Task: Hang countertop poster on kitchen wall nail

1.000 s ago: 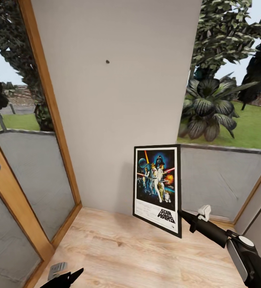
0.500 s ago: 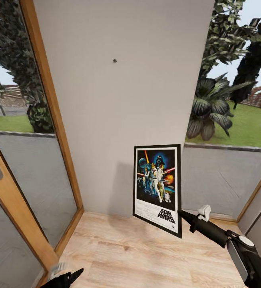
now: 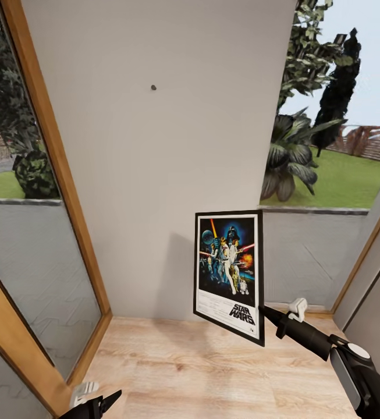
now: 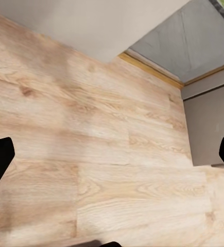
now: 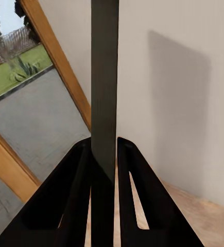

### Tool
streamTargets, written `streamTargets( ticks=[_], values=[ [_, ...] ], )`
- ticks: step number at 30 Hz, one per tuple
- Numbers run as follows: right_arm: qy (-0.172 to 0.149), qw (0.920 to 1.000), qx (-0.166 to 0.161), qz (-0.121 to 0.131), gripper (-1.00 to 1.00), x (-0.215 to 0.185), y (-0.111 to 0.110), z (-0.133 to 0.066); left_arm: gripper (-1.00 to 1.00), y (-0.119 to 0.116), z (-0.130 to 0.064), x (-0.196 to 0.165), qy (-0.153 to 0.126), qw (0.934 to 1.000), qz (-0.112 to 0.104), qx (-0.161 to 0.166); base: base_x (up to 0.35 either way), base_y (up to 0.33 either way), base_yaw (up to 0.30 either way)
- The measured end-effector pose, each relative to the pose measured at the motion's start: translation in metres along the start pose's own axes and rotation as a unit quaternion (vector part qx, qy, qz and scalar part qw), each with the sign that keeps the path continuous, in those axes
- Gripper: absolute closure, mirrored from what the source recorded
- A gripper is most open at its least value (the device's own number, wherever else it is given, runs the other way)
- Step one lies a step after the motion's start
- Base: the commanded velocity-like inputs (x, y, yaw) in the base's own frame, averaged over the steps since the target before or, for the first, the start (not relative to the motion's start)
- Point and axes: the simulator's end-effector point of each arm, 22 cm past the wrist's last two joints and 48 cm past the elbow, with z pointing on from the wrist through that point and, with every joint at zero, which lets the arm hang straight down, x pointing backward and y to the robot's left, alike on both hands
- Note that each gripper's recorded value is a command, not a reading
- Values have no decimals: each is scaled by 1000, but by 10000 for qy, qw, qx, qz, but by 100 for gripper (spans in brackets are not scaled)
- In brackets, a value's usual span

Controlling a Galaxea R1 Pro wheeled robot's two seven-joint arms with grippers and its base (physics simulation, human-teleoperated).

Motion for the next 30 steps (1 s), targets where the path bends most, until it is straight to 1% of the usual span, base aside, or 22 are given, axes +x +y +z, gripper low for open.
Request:
streamTargets(
  ticks=[7,14,16,17,18,19,20,21,22,24,27,30],
  values=[
    [10,10000,-9,4,100,1,1,0,-100,0,0,0,8,10000,7,2,1,1,-197],
    [8,10000,-10,5,100,0,1,0,-100,-5,1,3,36,10000,22,85,0,0,-21],
    [12,10000,-13,4,100,1,1,0,-100,-10,-1,6,57,9997,6,218,0,0,-1],
    [20,10000,-28,6,100,1,2,1,-100,-11,-17,39,211,9989,-190,374,0,0,0],
    [24,10000,-33,5,100,2,3,2,-100,-3,-30,61,382,9985,-233,316,0,0,0],
    [-40,10000,-50,-70,100,-7,4,3,-100,23,-61,73,403,9986,-334,103,0,0,0],
    [-99,9998,-80,-163,100,-15,7,4,-100,40,-77,79,417,9982,-410,-107,0,0,0],
    [-172,9994,-122,-272,100,-25,12,6,-100,42,-79,78,357,9982,-459,-140,0,0,0],
    [-330,9982,-221,-439,100,-43,24,12,-100,43,-80,79,305,9981,-519,-157,0,0,0],
    [-364,9975,-284,-529,100,-52,31,16,-100,42,-79,80,288,9980,-540,-154,0,0,0],
    [-315,9967,-527,-532,100,-74,52,31,-100,39,-78,82,282,9979,-569,-139,0,0,0],
    [-183,9964,-710,-414,100,-92,67,42,-100,36,-75,84,277,9978,-591,-114,0,0,0]
  ],
)
